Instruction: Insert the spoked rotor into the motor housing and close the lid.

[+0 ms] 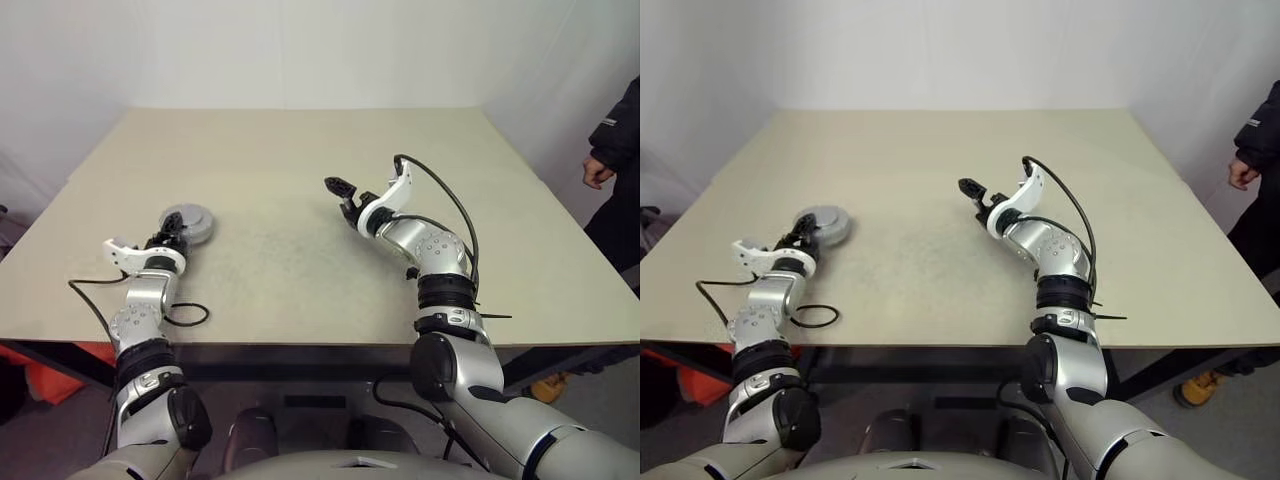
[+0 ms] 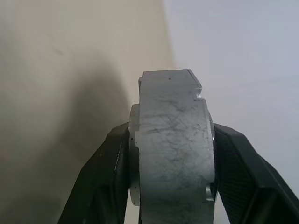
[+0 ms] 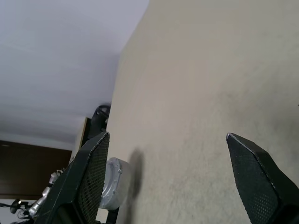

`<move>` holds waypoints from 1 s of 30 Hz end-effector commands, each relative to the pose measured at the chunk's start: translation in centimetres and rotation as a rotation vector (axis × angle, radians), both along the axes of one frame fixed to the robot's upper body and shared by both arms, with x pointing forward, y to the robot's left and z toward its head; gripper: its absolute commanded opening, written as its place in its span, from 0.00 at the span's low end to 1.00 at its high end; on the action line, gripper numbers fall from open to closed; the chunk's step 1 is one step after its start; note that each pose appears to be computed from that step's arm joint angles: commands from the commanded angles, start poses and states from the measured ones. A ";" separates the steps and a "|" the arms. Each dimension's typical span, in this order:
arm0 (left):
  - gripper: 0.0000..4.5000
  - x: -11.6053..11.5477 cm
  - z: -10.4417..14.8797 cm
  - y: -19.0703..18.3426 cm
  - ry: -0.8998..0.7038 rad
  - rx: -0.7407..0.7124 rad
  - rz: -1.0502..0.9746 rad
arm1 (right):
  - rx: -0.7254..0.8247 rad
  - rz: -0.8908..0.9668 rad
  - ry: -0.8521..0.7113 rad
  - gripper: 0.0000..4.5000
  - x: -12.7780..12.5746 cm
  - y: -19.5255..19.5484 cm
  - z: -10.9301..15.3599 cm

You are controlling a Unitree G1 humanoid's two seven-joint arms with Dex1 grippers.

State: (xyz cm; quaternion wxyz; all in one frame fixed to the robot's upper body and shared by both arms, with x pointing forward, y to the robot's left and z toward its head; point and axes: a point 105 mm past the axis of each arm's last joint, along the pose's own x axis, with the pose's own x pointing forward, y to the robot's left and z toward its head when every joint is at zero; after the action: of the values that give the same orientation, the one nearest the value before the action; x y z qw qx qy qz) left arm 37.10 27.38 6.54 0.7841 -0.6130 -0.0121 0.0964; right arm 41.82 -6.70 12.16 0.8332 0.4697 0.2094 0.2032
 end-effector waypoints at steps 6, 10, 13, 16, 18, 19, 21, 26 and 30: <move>0.49 -0.7 1.4 3.0 0.006 0.097 0.125 | 0.006 0.038 -0.043 1.00 0.3 1.1 1.5; 0.84 -1.2 1.3 4.4 0.037 0.126 0.172 | 0.004 0.049 -0.037 1.00 0.3 1.4 1.3; 0.99 -1.6 1.6 5.7 0.048 0.147 0.213 | 0.003 0.056 -0.034 1.00 0.4 1.5 1.3; 0.99 -2.1 2.2 7.4 0.053 0.185 0.266 | -0.008 0.067 -0.026 1.00 0.5 1.7 1.1; 0.99 -2.4 2.8 8.6 0.055 0.219 0.296 | -0.017 0.079 -0.023 1.00 0.5 1.9 0.9; 0.99 -2.5 3.1 9.1 0.055 0.241 0.310 | -0.023 0.084 -0.024 1.00 0.5 1.9 0.9; 0.99 -2.6 3.9 9.6 0.055 0.314 0.318 | -0.050 0.094 -0.047 1.00 0.5 2.0 1.0; 0.99 -1.2 6.9 7.0 -0.016 0.606 0.191 | -0.329 0.050 -0.318 1.00 0.8 0.9 2.1; 0.99 -0.1 9.0 0.6 -0.157 0.920 -0.063 | -0.666 0.024 -0.533 1.00 1.1 -1.3 2.2</move>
State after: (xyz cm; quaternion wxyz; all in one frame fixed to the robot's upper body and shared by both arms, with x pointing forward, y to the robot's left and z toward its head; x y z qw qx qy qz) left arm 36.71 30.64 12.37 0.9539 -0.2799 -0.0628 0.0884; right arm 42.70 -7.34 12.21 0.9490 0.1740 0.1090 0.2394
